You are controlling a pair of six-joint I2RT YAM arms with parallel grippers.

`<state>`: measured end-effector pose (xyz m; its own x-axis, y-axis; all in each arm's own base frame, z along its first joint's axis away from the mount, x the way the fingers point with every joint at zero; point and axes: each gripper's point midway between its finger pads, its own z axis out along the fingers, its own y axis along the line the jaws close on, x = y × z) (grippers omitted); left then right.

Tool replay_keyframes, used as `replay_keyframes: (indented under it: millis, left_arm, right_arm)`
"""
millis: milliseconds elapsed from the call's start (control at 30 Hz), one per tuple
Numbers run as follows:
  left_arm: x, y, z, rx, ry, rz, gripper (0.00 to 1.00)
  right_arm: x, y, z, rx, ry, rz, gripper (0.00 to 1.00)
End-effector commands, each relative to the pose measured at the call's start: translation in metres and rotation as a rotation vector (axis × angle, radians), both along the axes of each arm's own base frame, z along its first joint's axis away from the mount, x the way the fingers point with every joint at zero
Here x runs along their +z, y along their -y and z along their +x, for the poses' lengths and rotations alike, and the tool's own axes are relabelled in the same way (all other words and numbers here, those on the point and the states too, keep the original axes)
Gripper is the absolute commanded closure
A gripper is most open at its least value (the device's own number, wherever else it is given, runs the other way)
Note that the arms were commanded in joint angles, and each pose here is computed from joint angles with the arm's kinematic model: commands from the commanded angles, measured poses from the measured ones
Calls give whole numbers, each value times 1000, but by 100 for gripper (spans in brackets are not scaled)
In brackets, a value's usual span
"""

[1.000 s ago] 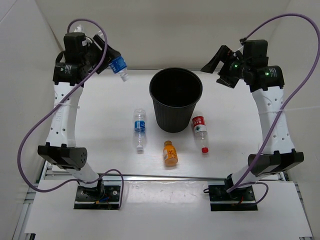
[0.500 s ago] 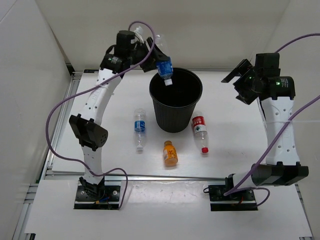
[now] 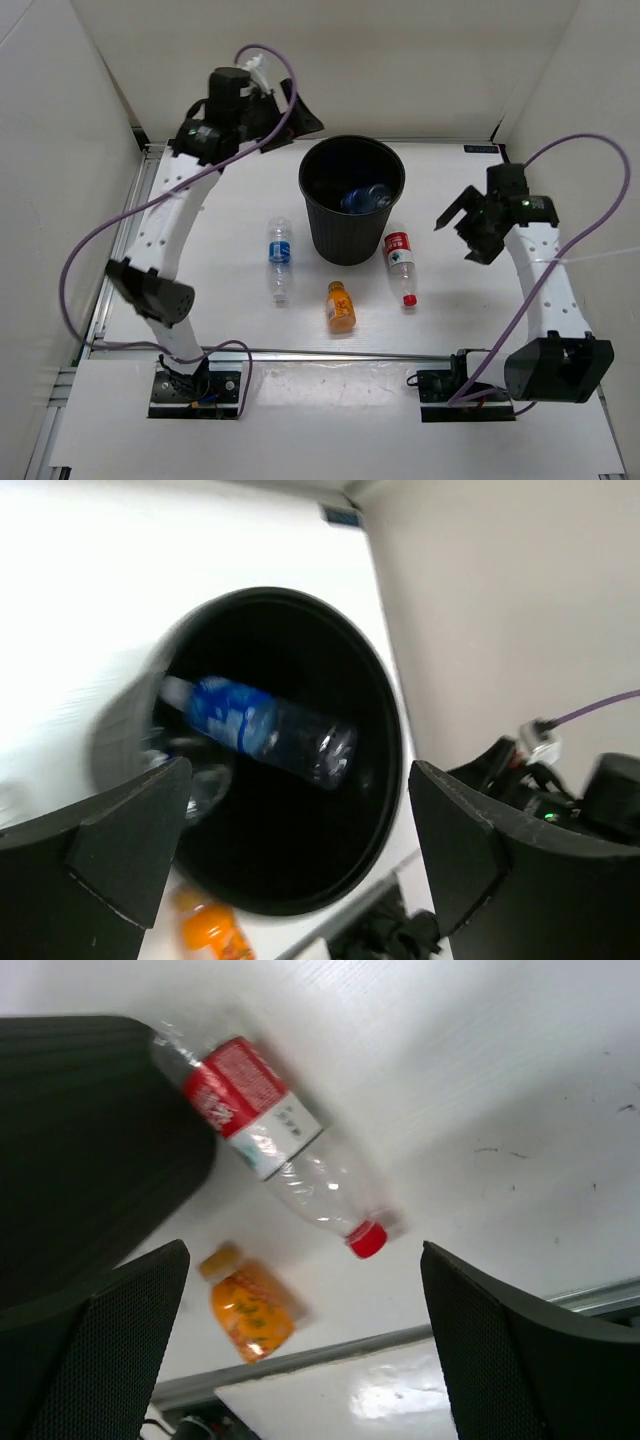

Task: Put the plastic bottles in the bin

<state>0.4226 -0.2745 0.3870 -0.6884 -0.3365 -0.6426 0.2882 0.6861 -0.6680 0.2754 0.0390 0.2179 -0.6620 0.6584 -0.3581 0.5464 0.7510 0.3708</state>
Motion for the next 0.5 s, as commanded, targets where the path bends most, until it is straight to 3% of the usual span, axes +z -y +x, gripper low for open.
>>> replay_keyframes:
  millis: [0, 33, 67, 167, 200, 467]
  left_arm:
    - [23, -60, -35, 154, 73, 122, 0]
    - [28, -82, -44, 231, 88, 148, 0]
    - [-4, -95, -47, 269, 12, 189, 0]
    - [-24, -128, -68, 355, -41, 195, 0]
    - [-48, -135, -73, 363, -92, 222, 0]
    - [-77, -171, -100, 396, -188, 302, 0]
  right_arm:
    - [-30, -10, -5, 92, 21, 31, 0]
    - [-36, -19, -4, 134, 28, 66, 0]
    - [-39, -26, -1, 169, 49, 101, 0]
    - [-71, -50, -7, 251, -33, 188, 0]
    - [-74, -56, -1, 289, -11, 191, 0]
    - [-114, -75, 29, 427, -15, 132, 0]
